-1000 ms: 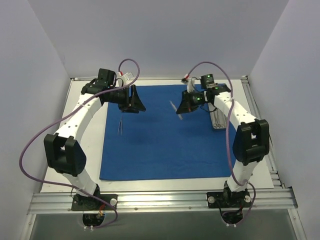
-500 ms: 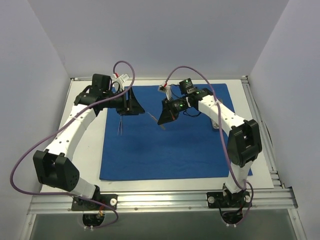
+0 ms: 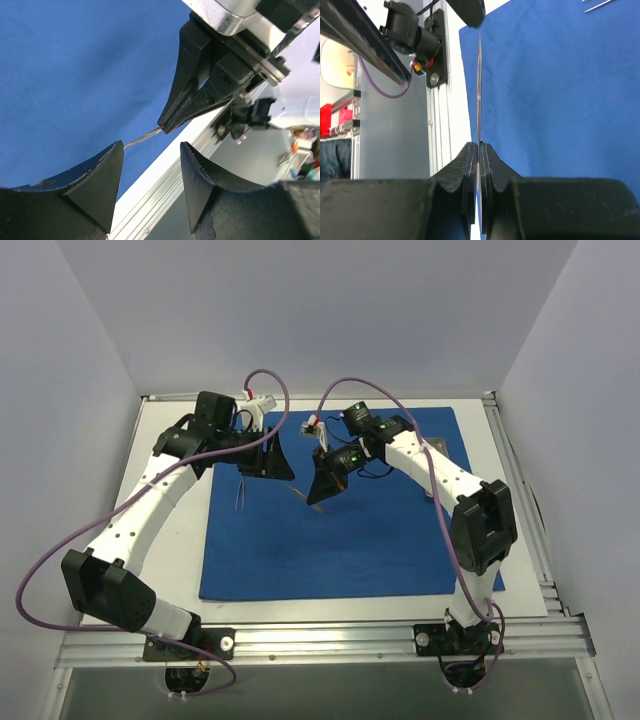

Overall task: Open and lay out the surgical kit
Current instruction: Place the medical item in the surgical kit.

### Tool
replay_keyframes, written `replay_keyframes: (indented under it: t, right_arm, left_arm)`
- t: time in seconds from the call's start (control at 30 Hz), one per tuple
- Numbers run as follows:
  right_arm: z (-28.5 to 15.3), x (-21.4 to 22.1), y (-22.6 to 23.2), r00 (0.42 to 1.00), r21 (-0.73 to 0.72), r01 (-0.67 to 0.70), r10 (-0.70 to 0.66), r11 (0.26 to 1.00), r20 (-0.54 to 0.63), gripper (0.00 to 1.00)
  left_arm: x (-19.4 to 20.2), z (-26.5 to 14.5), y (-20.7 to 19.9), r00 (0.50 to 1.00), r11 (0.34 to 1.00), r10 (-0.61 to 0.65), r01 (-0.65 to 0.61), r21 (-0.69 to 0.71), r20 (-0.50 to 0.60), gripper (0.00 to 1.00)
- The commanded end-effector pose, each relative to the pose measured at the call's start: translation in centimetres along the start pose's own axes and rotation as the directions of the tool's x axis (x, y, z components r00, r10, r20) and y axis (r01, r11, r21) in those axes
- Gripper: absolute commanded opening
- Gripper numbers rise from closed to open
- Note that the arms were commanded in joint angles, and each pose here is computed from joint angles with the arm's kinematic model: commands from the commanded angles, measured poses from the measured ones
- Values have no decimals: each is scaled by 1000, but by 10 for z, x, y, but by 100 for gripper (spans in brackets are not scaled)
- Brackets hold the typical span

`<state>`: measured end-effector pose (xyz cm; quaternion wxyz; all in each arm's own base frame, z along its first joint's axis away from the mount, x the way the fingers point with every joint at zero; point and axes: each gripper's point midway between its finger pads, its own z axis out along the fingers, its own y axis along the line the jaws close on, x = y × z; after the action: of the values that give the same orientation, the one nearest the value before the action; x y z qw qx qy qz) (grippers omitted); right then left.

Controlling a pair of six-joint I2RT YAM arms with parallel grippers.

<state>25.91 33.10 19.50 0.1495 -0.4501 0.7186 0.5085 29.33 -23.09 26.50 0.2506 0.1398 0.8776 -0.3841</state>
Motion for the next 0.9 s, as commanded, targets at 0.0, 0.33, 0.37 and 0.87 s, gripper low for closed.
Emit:
replay_keyframes:
  t: [0.0, 0.33, 0.37, 0.87]
  right_arm:
    - [0, -2, 25, 999, -81, 41, -41, 996, -8, 0]
    - [-1, 7, 47, 997, -143, 77, -81, 987, -18, 0]
    - [-1, 7, 48, 996, -145, 80, -84, 986, -17, 0]
    - [-5, 5, 61, 993, -183, 112, -115, 977, -4, 0]
  left_arm:
    - [2, -12, -5, 995, 994, 103, -103, -22, 5, 58]
    - [30, -6, -15, 991, 989, 119, -112, 95, -65, 56]
    - [32, -6, -17, 990, 988, 118, -110, 112, -72, 56]
    - [65, -4, -42, 980, 960, 141, -99, 264, -144, 39]
